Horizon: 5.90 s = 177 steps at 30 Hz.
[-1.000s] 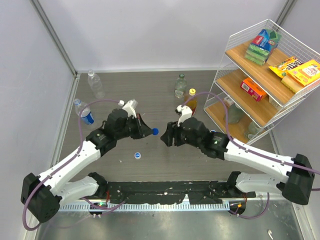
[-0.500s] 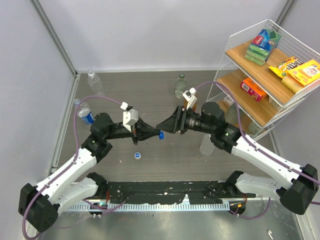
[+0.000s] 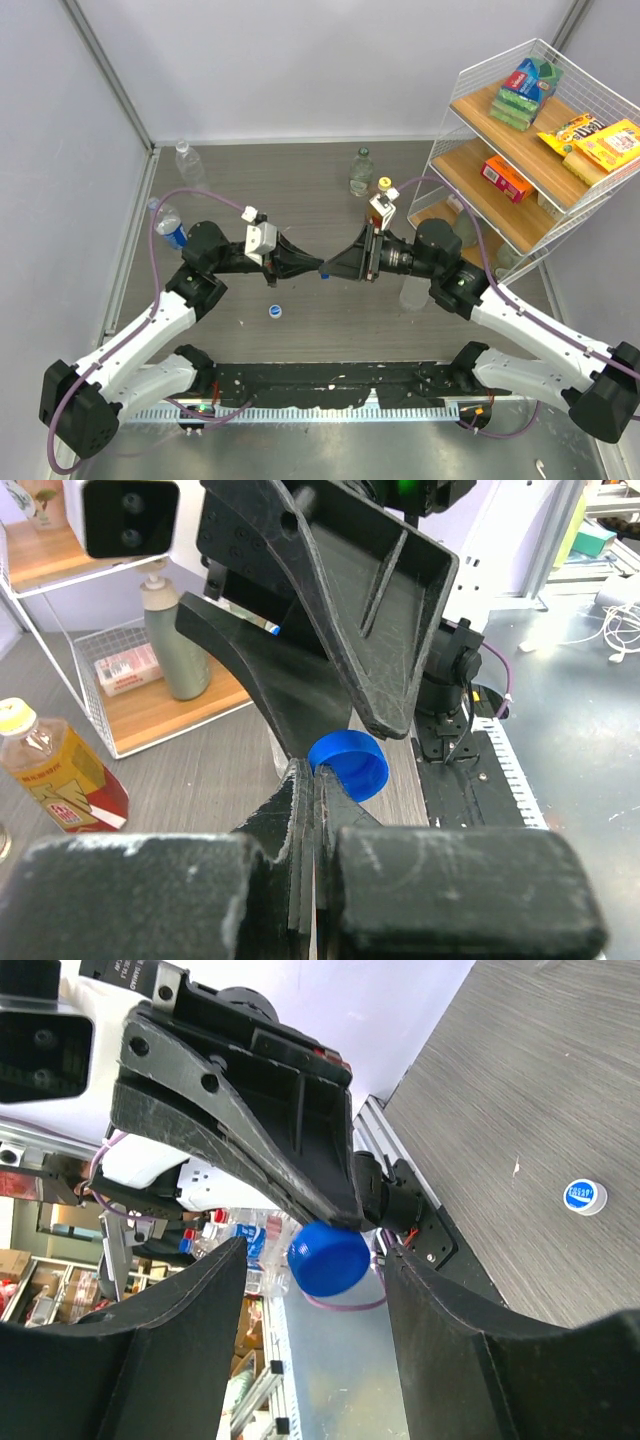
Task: Screw on the bottle caps
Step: Pick up the bottle cap from the center of the board, then pick up the plastic bottle at the center of the board.
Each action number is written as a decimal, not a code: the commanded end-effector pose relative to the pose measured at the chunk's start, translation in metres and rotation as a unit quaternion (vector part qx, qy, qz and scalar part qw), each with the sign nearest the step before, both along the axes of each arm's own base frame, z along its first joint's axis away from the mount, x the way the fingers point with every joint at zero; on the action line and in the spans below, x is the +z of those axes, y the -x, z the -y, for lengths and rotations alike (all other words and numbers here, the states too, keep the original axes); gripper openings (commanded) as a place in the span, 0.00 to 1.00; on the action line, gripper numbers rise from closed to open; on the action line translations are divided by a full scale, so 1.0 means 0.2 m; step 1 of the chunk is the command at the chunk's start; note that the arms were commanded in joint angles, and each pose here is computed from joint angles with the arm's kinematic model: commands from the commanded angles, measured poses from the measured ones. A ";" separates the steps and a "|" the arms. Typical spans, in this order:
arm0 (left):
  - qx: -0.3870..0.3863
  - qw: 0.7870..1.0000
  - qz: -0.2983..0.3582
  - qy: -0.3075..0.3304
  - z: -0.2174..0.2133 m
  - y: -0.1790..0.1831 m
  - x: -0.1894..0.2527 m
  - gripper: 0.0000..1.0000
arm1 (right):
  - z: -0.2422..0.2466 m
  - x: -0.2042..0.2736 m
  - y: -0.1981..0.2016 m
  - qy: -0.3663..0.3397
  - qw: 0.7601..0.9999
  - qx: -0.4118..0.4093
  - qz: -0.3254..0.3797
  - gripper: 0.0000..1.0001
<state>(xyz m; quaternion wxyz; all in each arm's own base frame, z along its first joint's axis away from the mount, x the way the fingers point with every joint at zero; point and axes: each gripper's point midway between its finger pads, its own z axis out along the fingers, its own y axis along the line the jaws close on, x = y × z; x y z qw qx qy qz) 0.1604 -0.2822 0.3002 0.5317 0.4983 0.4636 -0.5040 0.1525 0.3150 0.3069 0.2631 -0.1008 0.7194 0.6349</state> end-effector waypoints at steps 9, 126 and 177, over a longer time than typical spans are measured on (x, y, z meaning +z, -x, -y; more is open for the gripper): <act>-0.008 0.999 0.038 0.029 0.01 0.00 0.11 0.00 | 0.01 0.10 0.05 -0.073 0.997 0.016 0.008 0.59; 0.890 0.447 -0.083 -0.004 -1.85 -0.89 -0.79 1.00 | 0.23 0.03 -0.40 0.109 0.980 -0.135 0.100 0.26; 0.685 0.724 -0.046 0.076 -1.45 -0.95 -0.21 0.05 | 0.36 0.13 -0.46 0.136 0.964 -0.178 0.146 0.26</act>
